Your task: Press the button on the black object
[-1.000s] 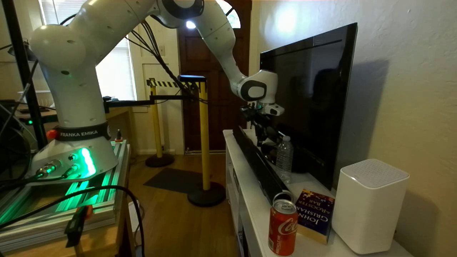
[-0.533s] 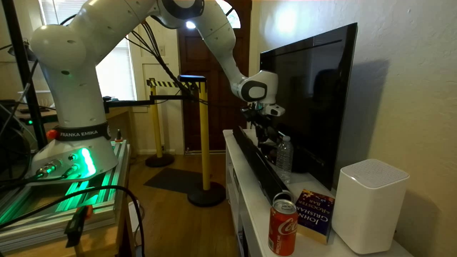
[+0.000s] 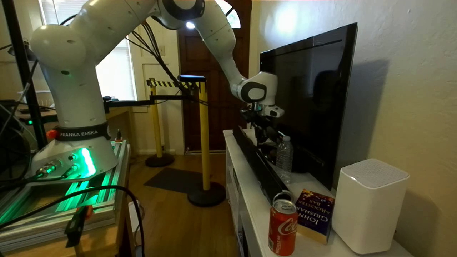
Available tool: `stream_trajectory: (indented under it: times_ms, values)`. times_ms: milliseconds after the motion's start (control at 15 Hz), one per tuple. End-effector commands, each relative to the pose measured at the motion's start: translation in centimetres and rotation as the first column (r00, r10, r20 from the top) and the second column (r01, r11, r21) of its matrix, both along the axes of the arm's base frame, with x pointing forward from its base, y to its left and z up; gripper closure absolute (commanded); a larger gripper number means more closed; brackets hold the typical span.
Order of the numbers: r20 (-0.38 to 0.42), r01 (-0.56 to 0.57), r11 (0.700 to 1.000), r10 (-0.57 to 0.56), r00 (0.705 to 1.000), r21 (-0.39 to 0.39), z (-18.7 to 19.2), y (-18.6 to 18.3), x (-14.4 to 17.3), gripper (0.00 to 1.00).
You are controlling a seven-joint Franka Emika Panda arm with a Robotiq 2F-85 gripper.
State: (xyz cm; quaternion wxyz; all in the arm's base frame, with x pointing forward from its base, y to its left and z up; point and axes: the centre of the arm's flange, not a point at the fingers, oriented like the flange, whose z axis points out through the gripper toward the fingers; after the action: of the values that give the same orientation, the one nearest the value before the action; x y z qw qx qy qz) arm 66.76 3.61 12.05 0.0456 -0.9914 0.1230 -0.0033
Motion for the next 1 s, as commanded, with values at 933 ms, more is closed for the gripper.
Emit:
stream_trajectory:
  times_ms: [933]
  values:
    - [0.032,0.068,0.998,-0.068,0.997,-0.002,8.7,2.6,-1.5,1.00]
